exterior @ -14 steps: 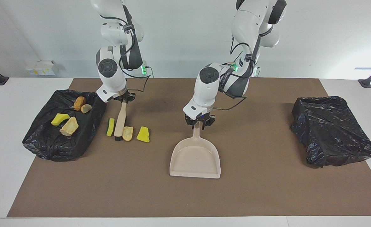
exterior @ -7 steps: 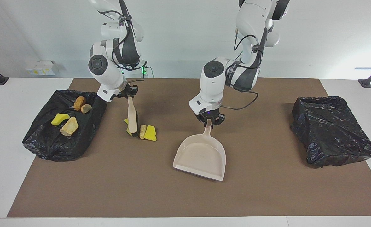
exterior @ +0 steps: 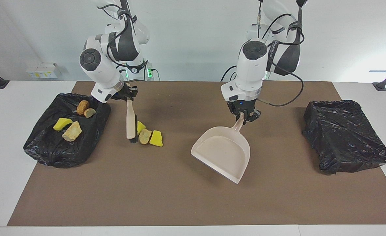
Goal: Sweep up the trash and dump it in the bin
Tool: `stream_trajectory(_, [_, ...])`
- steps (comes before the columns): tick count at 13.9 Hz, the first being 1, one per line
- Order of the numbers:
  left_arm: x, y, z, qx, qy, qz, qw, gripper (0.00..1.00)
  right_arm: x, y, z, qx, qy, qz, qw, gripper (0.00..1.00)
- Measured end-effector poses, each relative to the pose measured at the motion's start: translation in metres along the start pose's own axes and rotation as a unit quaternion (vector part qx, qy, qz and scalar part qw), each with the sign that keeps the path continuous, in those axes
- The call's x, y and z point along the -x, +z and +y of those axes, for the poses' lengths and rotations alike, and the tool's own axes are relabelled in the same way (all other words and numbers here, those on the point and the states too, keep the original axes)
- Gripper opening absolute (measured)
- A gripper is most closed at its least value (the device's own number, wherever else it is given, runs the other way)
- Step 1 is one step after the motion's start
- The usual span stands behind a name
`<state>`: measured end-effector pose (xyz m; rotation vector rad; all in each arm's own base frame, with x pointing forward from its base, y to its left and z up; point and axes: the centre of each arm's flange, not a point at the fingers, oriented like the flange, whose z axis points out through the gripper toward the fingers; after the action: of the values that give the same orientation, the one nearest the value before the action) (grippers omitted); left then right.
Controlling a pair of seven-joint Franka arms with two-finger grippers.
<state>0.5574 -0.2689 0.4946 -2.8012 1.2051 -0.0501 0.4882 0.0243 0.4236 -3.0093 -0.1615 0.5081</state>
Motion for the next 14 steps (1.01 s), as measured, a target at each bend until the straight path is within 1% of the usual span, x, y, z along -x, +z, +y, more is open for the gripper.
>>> stream_trajectory(2, [0.012, 0.003, -0.022, 0.000, 0.077, -0.004, 0.997, 0.31, 0.003, 0.005, 0.027, -0.007, 0.020, 0.005, 1.000, 0.26])
stream_trajectory(4, [0.026, 0.018, -0.041, 0.009, 0.183, -0.017, 0.983, 0.31, 0.006, 0.022, 0.037, -0.006, 0.028, 0.012, 1.000, 0.26])
stream_trajectory(5, [0.033, 0.025, -0.050, 0.014, 0.227, -0.022, 0.974, 0.31, 0.006, 0.033, 0.037, -0.002, 0.027, 0.014, 1.000, 0.26])
stream_trajectory(6, [0.039, 0.031, -0.058, 0.019, 0.256, -0.025, 0.966, 0.31, 0.005, 0.042, 0.036, 0.003, 0.027, 0.017, 0.999, 0.26])
stream_trajectory(8, [0.044, 0.046, -0.056, 0.026, 0.282, -0.031, 0.959, 0.31, 0.004, 0.056, 0.038, 0.010, 0.031, 0.026, 0.999, 0.26])
stream_trajectory(9, [0.043, 0.057, -0.050, 0.021, 0.290, -0.024, 0.956, 0.31, 0.004, 0.060, 0.037, 0.013, 0.040, 0.027, 0.999, 0.26])
stream_trajectory(10, [0.042, 0.068, -0.044, 0.018, 0.295, -0.016, 0.955, 0.31, 0.003, 0.063, 0.035, 0.018, 0.049, 0.026, 0.998, 0.26])
stream_trajectory(11, [0.043, 0.078, -0.038, 0.021, 0.297, -0.013, 0.955, 0.31, 0.002, 0.066, 0.031, 0.026, 0.054, 0.026, 0.998, 0.26])
stream_trajectory(14, [0.049, 0.096, -0.025, 0.041, 0.294, -0.011, 0.955, 0.31, -0.006, 0.076, 0.004, 0.047, 0.067, 0.022, 0.996, 0.26])
